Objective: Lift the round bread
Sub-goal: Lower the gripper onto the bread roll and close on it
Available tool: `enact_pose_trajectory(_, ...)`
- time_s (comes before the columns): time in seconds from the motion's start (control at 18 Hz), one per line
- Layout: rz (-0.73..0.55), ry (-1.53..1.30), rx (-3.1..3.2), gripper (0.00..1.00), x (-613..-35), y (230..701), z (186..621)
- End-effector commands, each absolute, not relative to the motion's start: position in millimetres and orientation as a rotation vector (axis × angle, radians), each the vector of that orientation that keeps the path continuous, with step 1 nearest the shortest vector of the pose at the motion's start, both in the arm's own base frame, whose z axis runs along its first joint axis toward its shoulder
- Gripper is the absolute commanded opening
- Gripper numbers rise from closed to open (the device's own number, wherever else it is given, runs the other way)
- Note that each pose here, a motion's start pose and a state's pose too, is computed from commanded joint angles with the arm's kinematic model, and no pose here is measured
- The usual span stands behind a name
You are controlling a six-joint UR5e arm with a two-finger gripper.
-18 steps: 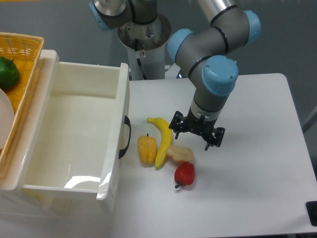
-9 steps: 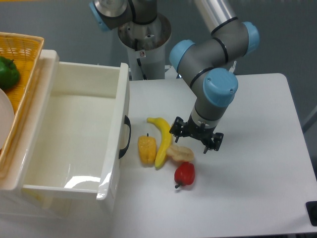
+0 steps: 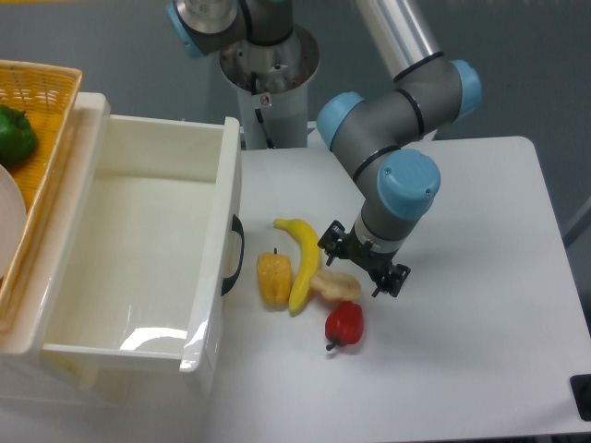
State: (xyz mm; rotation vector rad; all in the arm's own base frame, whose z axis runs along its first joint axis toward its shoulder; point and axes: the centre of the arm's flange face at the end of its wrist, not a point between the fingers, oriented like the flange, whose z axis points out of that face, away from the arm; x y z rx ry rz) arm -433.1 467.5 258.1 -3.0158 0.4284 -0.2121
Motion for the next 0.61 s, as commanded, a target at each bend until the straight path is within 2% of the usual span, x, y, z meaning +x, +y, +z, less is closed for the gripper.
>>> enact_pose_trajectory(0.61, -0.250, 0.498, -3.020, 1.00, -417, 491, 238)
